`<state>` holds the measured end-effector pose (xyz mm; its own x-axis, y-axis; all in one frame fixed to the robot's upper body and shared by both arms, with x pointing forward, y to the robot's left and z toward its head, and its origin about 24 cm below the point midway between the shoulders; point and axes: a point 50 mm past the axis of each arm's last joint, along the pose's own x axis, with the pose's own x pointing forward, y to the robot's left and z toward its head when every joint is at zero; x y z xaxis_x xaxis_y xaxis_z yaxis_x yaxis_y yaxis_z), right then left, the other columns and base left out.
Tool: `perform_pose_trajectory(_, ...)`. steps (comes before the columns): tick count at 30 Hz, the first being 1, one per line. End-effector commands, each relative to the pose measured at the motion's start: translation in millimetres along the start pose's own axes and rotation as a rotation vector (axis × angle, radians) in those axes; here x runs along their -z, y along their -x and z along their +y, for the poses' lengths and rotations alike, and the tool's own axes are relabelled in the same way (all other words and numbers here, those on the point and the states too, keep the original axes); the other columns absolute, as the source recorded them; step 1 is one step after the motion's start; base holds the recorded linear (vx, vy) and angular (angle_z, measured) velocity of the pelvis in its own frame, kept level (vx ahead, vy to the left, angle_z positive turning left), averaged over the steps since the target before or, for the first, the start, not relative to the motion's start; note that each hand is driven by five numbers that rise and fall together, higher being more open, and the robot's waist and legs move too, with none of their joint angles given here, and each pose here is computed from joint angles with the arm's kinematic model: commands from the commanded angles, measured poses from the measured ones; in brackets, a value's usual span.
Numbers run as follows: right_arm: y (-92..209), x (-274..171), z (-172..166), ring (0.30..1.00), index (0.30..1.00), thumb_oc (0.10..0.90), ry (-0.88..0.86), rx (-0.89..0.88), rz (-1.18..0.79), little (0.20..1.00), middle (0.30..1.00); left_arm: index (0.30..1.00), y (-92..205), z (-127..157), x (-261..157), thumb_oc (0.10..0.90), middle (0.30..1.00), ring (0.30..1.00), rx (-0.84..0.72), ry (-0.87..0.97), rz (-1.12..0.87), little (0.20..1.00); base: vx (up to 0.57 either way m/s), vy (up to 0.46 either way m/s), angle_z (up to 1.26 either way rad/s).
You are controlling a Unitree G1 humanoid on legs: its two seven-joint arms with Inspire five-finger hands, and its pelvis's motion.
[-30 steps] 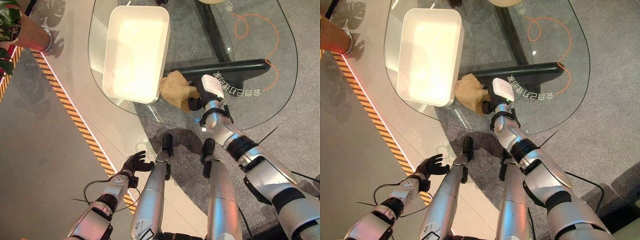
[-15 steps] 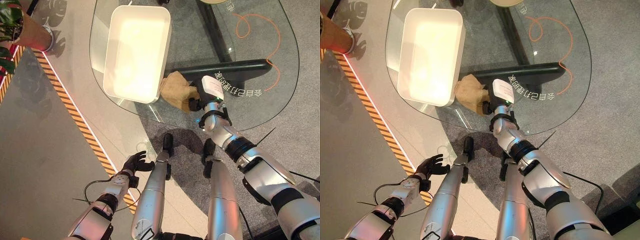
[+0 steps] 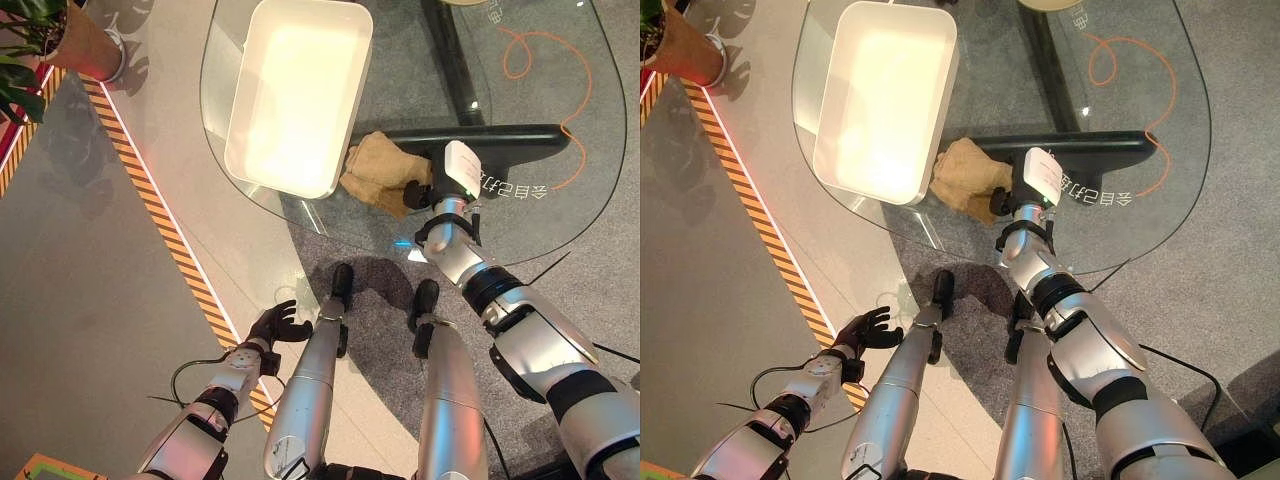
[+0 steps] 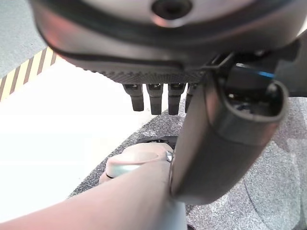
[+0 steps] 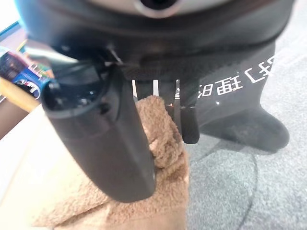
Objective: Wipe the table with a cloth and put it in the basket.
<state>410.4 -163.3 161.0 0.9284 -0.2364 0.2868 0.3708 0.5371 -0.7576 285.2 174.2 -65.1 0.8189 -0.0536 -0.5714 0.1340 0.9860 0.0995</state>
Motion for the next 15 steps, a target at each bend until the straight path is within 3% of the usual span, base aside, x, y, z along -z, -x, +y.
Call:
perform_pose_trajectory(1,-36.3,26.5,-113.8,0.300,0.300,0.100,0.041,0.461,0.125,0.200,0.300,0.900,13.8,9.6,42.6,0.800,0.900,0.900,-0.016,0.000,0.120,0.900,0.00,0.000,0.00)
perform_pose_trajectory(15,-32.5,69.1,-166.3,0.300,0.300,0.100,0.052,0.647,0.284,0.200,0.300,0.900,17.9,26.2,45.0,0.800,0.900,0.900,-0.046,0.006,0.127,0.900,0.00,-0.005,0.00)
